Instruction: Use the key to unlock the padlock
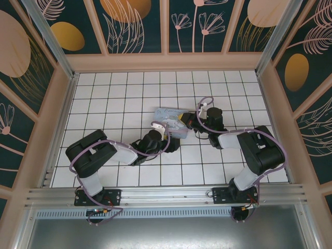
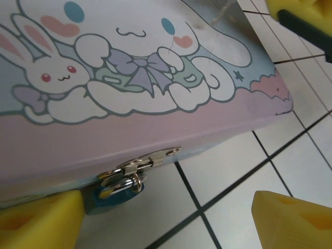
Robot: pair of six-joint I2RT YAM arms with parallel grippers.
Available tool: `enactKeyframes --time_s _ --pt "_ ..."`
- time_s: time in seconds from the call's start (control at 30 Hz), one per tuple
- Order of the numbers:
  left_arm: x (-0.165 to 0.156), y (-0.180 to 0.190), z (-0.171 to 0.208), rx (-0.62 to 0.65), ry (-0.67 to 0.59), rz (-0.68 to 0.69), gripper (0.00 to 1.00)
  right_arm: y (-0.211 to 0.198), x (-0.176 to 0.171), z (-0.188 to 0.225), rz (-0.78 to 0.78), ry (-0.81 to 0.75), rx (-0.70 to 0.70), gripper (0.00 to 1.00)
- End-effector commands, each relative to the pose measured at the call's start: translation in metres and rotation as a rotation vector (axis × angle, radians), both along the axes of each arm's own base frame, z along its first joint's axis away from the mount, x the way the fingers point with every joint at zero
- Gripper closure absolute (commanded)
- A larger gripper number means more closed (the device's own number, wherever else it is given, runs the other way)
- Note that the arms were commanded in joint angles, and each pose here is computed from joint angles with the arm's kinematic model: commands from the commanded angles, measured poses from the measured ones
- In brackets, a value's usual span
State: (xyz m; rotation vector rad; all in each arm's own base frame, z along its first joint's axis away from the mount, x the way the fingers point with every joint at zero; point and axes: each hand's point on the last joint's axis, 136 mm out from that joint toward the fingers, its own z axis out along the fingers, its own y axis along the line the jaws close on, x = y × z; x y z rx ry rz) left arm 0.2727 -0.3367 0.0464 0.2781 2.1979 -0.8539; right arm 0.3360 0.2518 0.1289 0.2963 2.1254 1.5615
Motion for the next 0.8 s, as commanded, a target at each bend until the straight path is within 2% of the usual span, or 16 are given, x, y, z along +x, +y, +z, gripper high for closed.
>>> enactKeyframes --time_s 0.0,0.23,0.47,0.77 --pt "0.011 0.005 0.005 0.054 -0.07 0.033 0.16 0.005 -0.002 0.007 0.025 -0.029 0.024 1.0" --pt "0.009 -0.006 -0.001 0.034 -0.055 -0.007 0.16 0.005 -0.002 0.002 0.024 -0.015 0.022 1.0" --pt "0.0 -0.036 0.007 -0.068 -0.012 -0.12 0.16 0.005 -0.001 -0.003 0.019 -0.004 0.013 1.0" --pt "0.002 -0.04 0.017 -0.154 0.006 -0.094 0.15 0.002 -0.005 -0.012 0.009 0.011 0.001 1.0"
